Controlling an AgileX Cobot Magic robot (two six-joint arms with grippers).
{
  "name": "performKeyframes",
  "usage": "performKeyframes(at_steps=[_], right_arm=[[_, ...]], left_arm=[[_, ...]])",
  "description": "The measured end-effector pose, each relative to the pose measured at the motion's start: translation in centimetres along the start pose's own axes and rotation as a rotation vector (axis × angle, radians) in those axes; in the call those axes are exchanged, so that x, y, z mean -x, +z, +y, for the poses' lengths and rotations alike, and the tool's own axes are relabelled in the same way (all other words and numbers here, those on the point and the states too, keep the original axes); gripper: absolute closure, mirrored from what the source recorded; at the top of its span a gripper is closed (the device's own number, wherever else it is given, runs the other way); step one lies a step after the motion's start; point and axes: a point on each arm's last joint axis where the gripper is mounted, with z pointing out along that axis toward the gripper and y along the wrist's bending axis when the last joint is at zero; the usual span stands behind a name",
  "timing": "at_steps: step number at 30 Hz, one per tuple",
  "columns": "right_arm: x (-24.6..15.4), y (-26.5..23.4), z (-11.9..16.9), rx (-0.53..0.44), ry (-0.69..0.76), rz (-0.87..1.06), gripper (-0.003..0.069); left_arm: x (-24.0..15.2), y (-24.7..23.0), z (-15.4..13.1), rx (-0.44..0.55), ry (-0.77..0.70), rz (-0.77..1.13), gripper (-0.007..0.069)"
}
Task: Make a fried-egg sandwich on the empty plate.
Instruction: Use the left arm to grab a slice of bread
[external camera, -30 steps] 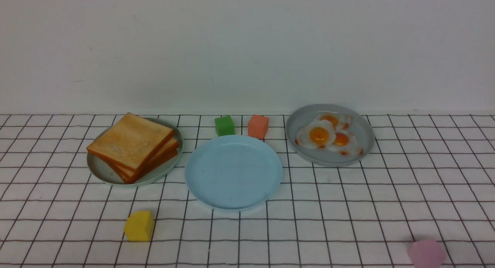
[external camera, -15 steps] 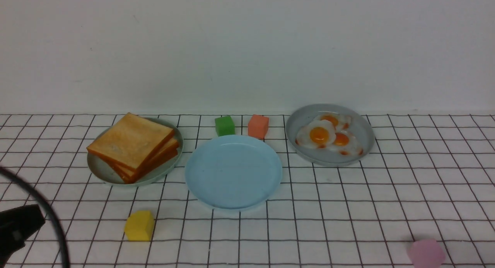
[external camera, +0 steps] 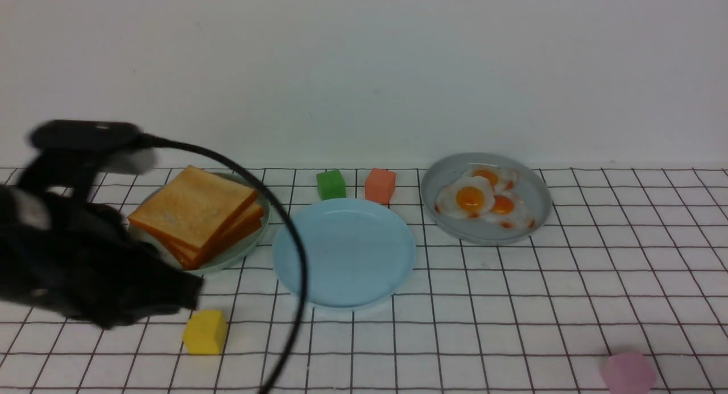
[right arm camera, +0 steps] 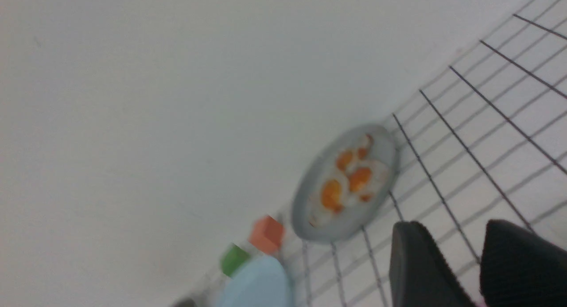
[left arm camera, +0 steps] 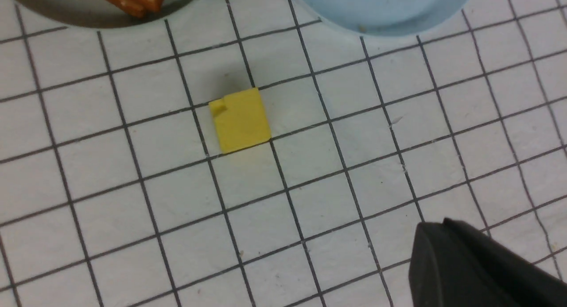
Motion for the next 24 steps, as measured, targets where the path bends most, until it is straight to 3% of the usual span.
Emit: performKeyframes(at_steps=[3, 6, 11, 15, 17, 24], right_arm=[[0.5, -0.2, 0.9, 0.015, 0.038, 0.023, 0.0418], [1.3, -0.7, 2.7, 0.023, -0.035, 0.132, 0.0426], [5.4, -1.8, 8.7, 0.021, -0.488, 0.516, 0.0564], [7.4, -1.7, 11.1, 0.008, -0.704, 0.729, 0.0664], [7.6, -1.5, 11.4, 0.007, -0.736, 0.760, 0.0669], [7.8, -0.8, 11.9, 0.022, -0.770, 0.795, 0.0666]], left_arm=[[1.7, 2.1, 0.0, 0.028, -0.004, 0.034, 0.0638], [3.1, 3.7, 0.8, 0.067, -0.025, 0.060, 0.0638], [7.5, 8.2, 3.1, 0.128, -0.069, 0.081, 0.0638], [10.2, 11.9, 4.4, 0.181, -0.032, 0.092, 0.0626], [10.8, 12.7, 4.6, 0.198, -0.014, 0.096, 0.0608], [13.2, 17.0, 5.9, 0.281, 0.074, 0.087, 0.0356]])
